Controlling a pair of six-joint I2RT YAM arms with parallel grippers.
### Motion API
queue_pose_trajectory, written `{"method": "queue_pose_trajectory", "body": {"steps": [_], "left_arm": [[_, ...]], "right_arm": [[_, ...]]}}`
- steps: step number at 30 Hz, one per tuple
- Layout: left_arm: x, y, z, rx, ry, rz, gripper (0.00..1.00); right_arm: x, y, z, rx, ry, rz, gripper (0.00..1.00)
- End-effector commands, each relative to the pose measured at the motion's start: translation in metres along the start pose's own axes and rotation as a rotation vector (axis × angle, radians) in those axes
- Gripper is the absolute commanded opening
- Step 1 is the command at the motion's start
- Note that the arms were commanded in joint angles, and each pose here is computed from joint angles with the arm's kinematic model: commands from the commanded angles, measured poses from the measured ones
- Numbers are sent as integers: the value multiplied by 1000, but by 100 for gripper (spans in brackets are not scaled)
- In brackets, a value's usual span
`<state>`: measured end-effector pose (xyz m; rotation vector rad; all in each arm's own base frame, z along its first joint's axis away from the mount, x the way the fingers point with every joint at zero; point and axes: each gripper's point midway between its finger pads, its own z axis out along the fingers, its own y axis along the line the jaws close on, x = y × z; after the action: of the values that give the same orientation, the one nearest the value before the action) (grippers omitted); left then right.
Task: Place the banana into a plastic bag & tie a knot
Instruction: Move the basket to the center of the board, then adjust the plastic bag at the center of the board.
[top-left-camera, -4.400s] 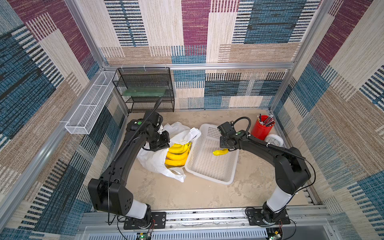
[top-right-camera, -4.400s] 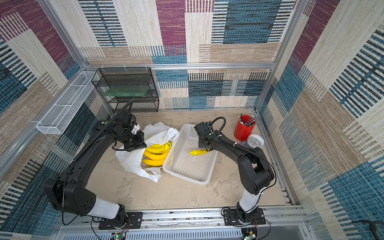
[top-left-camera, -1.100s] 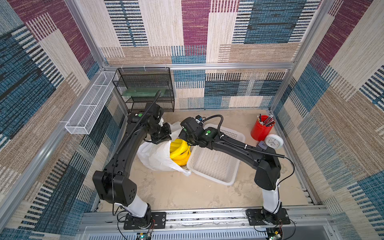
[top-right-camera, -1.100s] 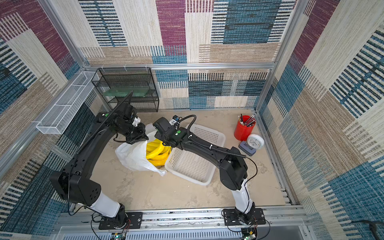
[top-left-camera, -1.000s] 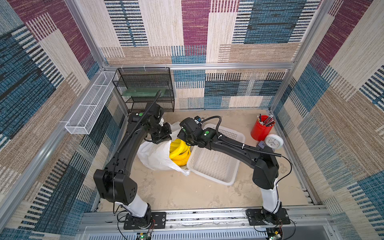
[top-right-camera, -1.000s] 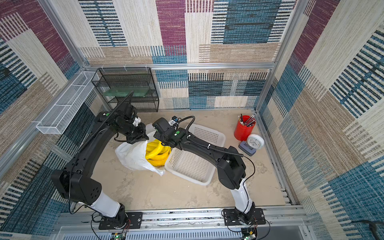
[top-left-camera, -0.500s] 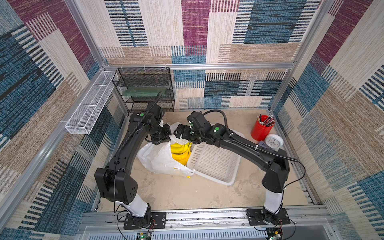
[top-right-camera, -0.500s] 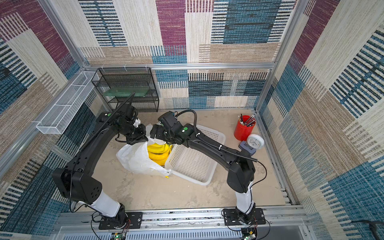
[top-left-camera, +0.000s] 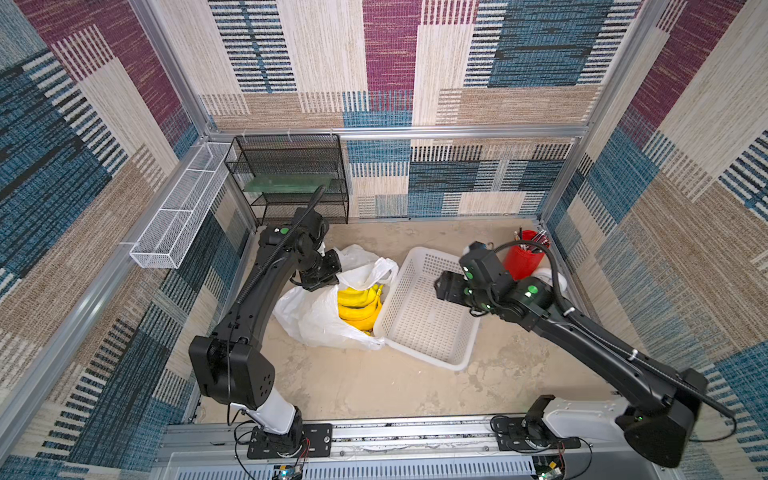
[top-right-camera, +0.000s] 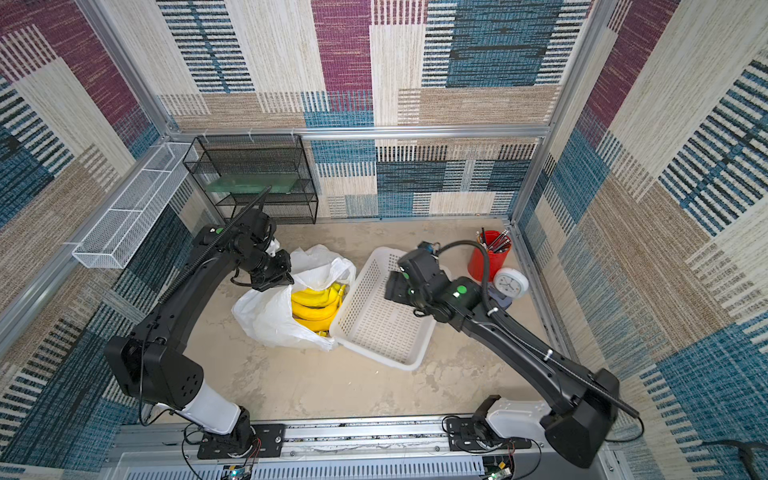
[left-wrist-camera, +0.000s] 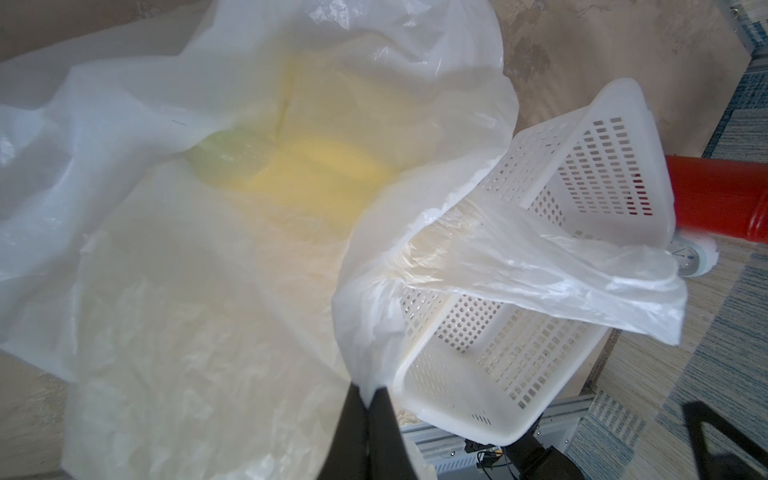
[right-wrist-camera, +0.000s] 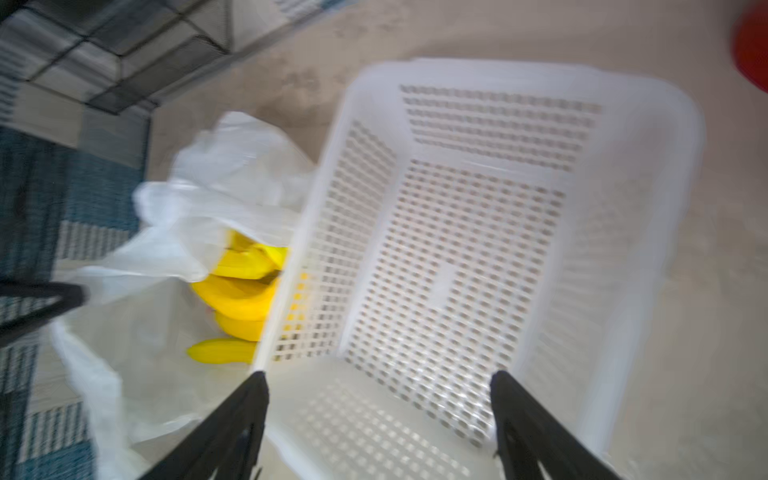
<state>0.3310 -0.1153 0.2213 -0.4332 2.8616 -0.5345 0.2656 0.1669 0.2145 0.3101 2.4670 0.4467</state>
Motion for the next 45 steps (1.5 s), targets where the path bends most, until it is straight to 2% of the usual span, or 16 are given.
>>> {"method": "queue_pose_trajectory", "body": {"steps": [1, 8, 10, 13, 18, 20, 23, 25, 26, 29, 32, 39, 41, 43, 44, 45], "left_arm": [[3, 1, -4, -2, -4, 38, 0], [8, 1, -5, 7, 8, 47, 0], [9, 1, -6, 6, 10, 48, 0], [9, 1, -8, 6, 8, 51, 0], [11, 3, -12, -3, 1, 62, 0], [12, 5, -11, -8, 3, 62, 0], [14, 7, -11, -15, 4, 61, 0], [15, 8, -12, -17, 4, 62, 0], [16, 8, -12, -14, 3, 61, 0], [17, 7, -15, -7, -3, 65, 0], [17, 6, -19, -2, -16, 70, 0], [19, 7, -28, 0, -44, 65, 0], [21, 9, -29, -5, -47, 65, 0], [24, 11, -25, -9, -34, 64, 0], [25, 12, -23, -9, -25, 64, 66], [26, 12, -22, -9, -19, 63, 68]], "right_arm": [[35, -44, 3, 36, 85, 104, 80], [56, -53, 42, 48, 157, 133, 77], [65, -65, 54, 114, 207, 148, 67], [72, -87, 68, 227, 262, 119, 42], [15, -116, 73, 401, 121, -37, 8], [-14, -128, 78, 472, 85, -108, 1], [-56, -142, 87, 572, 48, -211, 0], [-79, -148, 99, 616, 45, -264, 3], [-89, -149, 106, 632, 45, -294, 10], [-117, -149, 117, 683, 17, -339, 47], [-143, -130, 114, 646, -43, -335, 66], [-165, -31, 73, 469, -205, -433, 80], [-153, 18, 58, 319, -244, -522, 84], [-124, 78, 47, 71, -240, -655, 88], [-101, 109, 39, -81, -219, -731, 89], [-82, 132, 31, -212, -200, -796, 89]]}}
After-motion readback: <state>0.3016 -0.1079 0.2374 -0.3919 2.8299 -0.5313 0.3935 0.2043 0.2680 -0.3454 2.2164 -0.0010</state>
